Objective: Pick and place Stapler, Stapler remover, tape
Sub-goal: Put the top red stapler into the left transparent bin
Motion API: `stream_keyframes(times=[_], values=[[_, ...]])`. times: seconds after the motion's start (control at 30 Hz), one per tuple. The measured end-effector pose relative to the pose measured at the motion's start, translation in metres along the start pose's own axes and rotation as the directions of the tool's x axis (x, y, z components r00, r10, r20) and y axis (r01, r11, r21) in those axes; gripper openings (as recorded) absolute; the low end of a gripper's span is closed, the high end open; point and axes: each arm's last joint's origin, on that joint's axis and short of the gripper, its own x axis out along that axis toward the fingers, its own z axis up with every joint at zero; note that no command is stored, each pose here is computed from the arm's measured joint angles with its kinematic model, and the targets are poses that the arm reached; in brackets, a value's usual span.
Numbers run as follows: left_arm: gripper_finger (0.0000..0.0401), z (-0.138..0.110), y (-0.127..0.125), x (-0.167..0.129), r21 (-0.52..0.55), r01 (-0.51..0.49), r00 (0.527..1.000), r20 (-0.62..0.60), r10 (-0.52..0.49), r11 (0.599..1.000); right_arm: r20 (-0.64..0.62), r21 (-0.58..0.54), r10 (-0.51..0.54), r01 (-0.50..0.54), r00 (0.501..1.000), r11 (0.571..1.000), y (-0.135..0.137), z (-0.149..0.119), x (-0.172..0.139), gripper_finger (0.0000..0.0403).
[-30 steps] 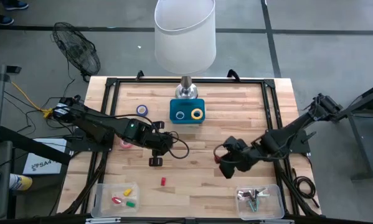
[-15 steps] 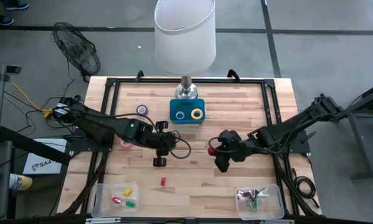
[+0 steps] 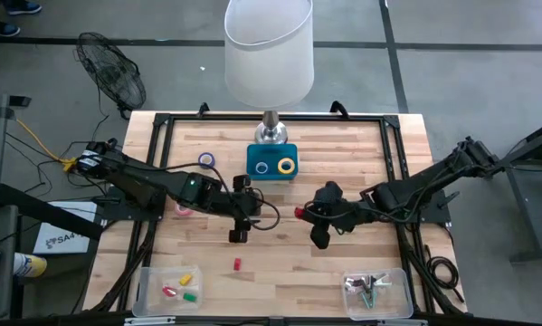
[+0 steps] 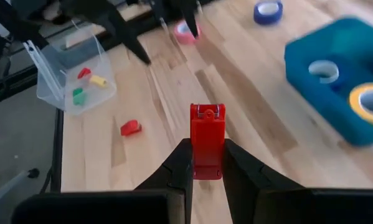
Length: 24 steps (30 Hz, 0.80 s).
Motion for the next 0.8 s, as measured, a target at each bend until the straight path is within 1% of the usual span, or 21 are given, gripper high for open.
stream_keyframes(times=[0.2, 0.3, 0.5, 0.63, 0.8], values=[[0.0243, 0.015, -0.001, -0.001, 0.038, 0.009, 0.988, 0.154, -0.015, 0.999, 0.051, -0.064, 0.028, -0.024, 0.998, 0.998, -0.002, 0.01, 0.003, 0.0051], [0.0243, 0.02, -0.002, -0.002, 0.053, 0.016, 0.979, 0.204, -0.026, 0.998, 0.086, -0.105, 0.047, -0.037, 0.995, 0.994, -0.002, 0.015, 0.004, 0.0051], [0.0243, 0.026, -0.002, -0.003, 0.051, 0.023, 0.964, 0.265, -0.036, 0.998, 0.136, -0.188, 0.121, -0.095, 0.983, 0.978, 0.0, 0.025, 0.001, 0.0051], [0.0243, 0.032, 0.004, -0.003, 0.032, 0.042, 0.95, 0.307, -0.05, 0.999, 0.144, -0.246, 0.146, -0.108, 0.979, 0.963, 0.0, 0.027, -0.001, 0.0051], [0.0243, 0.036, 0.014, -0.001, 0.01, 0.062, 0.94, 0.335, -0.061, 0.998, 0.162, -0.277, 0.176, -0.126, 0.971, 0.953, 0.001, 0.031, -0.006, 0.0051]])
